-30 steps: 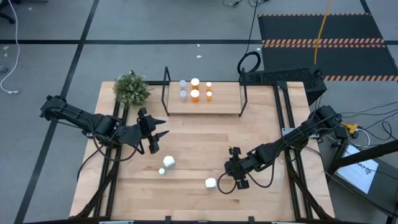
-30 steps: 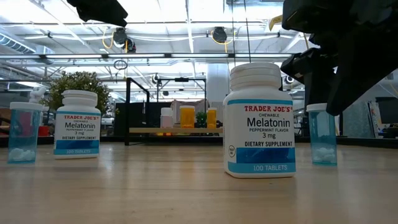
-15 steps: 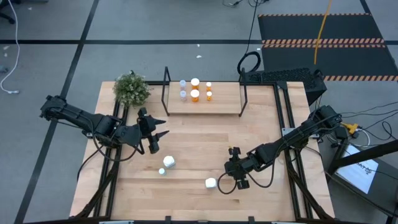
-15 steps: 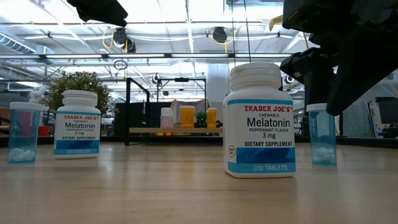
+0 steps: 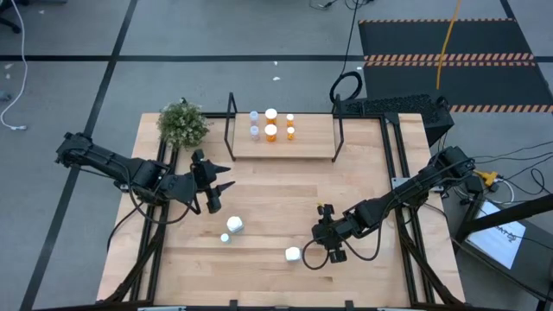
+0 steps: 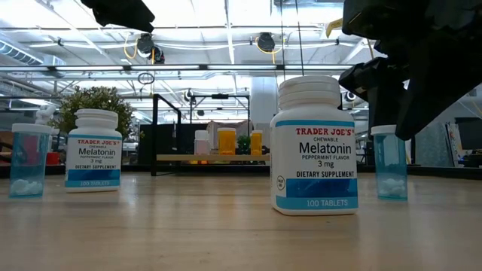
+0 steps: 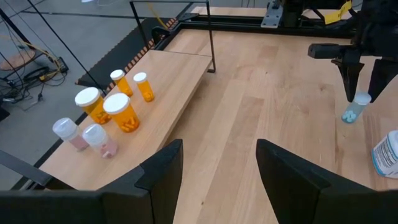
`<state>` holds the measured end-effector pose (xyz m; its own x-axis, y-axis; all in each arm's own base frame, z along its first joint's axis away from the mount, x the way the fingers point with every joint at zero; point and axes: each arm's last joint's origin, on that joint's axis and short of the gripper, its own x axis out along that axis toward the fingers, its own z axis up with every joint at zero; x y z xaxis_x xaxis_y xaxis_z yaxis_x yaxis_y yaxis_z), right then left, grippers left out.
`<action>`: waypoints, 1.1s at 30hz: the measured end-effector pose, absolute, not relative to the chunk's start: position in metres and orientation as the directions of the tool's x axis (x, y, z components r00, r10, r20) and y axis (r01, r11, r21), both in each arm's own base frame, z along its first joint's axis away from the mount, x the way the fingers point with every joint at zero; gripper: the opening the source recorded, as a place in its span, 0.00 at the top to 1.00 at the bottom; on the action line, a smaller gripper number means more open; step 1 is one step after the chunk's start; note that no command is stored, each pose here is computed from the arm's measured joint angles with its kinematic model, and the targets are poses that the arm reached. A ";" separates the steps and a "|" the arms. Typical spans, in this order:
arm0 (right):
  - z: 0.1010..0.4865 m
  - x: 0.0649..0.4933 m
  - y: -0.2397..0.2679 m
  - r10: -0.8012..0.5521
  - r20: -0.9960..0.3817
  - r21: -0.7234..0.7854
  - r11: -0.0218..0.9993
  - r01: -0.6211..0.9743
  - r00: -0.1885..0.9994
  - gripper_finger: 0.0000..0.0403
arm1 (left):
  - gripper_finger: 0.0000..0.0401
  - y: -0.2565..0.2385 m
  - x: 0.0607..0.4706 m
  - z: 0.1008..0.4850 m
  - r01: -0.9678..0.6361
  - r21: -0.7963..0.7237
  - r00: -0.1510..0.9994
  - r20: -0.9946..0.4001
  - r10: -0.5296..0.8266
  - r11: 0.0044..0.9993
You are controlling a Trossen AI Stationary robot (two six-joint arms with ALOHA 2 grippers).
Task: Pick and place medicine bottles onto shelf by color
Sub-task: Put the right blue pill bottle on the shelf
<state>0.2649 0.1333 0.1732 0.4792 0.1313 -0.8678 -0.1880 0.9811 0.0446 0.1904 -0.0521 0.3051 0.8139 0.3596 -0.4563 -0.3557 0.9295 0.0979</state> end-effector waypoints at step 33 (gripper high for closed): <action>0.175 0.268 0.126 0.121 -0.864 0.041 0.984 -0.172 0.489 0.70 | 0.49 -0.052 0.191 0.306 -0.360 0.080 0.821 -0.445 0.357 0.929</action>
<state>0.2682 0.1262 0.1751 0.4891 0.1210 -0.8638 -0.1716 0.9843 0.0407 0.1912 -0.0524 0.3064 0.8211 0.3569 -0.4454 -0.3604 0.9293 0.0803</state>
